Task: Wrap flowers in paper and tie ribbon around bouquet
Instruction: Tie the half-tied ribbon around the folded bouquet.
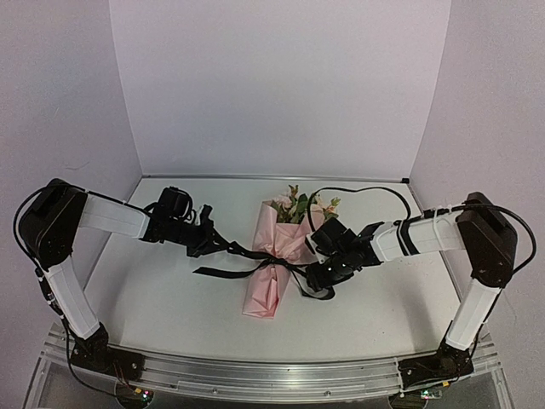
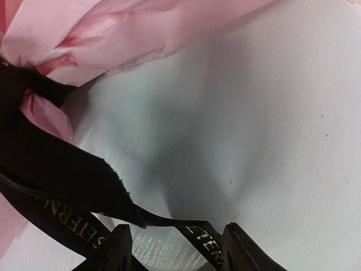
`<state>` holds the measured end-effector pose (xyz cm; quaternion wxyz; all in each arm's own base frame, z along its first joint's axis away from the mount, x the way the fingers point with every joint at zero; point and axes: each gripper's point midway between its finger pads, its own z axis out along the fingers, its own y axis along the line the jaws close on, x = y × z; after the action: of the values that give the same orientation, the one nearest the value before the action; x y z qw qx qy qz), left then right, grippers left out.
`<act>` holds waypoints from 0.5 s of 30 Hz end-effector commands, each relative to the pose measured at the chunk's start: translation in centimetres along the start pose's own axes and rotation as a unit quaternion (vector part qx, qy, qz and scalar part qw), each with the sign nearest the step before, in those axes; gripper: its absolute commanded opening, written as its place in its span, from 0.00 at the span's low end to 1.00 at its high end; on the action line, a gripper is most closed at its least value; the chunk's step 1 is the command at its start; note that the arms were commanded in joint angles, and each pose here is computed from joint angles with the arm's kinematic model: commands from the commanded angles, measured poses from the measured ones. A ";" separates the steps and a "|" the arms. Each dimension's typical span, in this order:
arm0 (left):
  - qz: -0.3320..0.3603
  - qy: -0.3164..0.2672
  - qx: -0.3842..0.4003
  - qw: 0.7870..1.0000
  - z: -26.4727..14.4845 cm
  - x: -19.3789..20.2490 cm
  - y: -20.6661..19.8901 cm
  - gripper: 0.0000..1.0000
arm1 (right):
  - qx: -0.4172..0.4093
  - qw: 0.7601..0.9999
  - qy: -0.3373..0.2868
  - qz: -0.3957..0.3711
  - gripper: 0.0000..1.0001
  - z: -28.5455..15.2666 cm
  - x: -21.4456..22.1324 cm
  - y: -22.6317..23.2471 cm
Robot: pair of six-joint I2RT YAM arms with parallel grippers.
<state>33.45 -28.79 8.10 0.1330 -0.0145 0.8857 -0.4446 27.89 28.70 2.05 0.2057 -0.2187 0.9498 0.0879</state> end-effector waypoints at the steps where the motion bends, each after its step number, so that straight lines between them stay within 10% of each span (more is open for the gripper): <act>1: 0.021 -0.004 0.020 1.000 -0.2 -1.0 -1.6 0.00 | -0.006 0.999 -0.040 -0.033 0.62 -1.9 -2.4 0.4; 11: 0.022 0.000 0.025 0.999 0.1 -1.3 -1.9 0.00 | -0.040 0.996 -0.019 -0.081 0.58 -0.1 -3.1 2.3; 15: 0.022 -0.001 0.025 0.999 0.1 -1.5 -2.0 0.00 | -0.041 0.997 -0.010 -0.071 0.37 0.1 -2.6 2.2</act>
<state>33.60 -29.19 8.34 0.1269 -0.0096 0.8837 -0.4505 28.98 31.25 3.26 0.2182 -0.2882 0.9261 0.1078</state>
